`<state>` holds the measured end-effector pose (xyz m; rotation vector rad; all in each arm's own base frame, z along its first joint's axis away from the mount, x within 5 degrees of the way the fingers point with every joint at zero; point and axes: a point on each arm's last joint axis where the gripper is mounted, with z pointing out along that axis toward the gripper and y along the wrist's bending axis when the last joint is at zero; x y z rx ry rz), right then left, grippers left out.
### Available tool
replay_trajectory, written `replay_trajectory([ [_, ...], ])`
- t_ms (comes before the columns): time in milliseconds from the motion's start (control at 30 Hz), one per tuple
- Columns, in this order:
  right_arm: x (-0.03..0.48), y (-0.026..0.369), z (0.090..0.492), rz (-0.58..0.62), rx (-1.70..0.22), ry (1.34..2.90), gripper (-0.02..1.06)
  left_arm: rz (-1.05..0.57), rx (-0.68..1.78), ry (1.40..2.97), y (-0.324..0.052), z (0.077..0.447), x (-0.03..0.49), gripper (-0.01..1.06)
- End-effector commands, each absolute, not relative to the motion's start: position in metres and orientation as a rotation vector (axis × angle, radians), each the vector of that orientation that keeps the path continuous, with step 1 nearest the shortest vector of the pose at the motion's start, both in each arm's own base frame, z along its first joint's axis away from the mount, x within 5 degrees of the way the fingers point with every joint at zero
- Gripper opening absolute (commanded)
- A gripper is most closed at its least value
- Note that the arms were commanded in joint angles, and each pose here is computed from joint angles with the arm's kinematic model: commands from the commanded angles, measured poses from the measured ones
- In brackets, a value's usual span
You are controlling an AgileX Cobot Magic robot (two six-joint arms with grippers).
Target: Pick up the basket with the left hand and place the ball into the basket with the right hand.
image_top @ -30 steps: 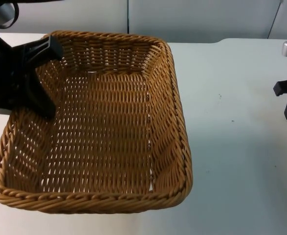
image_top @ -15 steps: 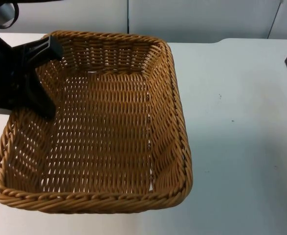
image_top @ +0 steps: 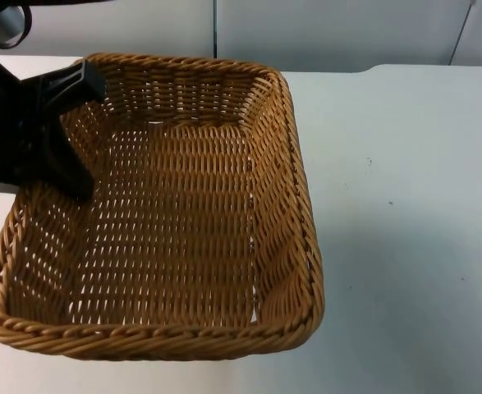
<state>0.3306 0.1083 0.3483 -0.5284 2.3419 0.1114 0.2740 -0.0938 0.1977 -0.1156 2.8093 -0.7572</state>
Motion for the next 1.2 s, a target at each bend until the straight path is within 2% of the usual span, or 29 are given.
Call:
replay_trajectory([
  [0, 0.314, 0.125, 0.364, 0.142, -0.590, 2.283, 0.00, -0.782, -0.134, 2.799, -0.094, 0.201, 0.273, 0.00],
  [367, 0.269, 0.198, 0.373, 0.261, -0.891, 2.143, 0.00, -0.782, -0.134, 2.799, -0.094, 0.201, 0.273, 0.00],
  [733, 0.243, 0.235, 0.363, 0.320, -1.053, 2.076, 0.00, -0.785, -0.138, 2.798, -0.094, 0.201, 0.273, 0.00],
  [967, 0.262, 0.255, 0.312, 0.295, -1.108, 2.192, 0.00, -0.788, -0.143, 2.795, -0.094, 0.201, 0.273, 0.00],
  [1167, 0.278, 0.274, 0.273, 0.335, -1.097, 2.255, 0.00, -0.789, -0.142, 2.797, -0.094, 0.201, 0.273, 0.00],
])
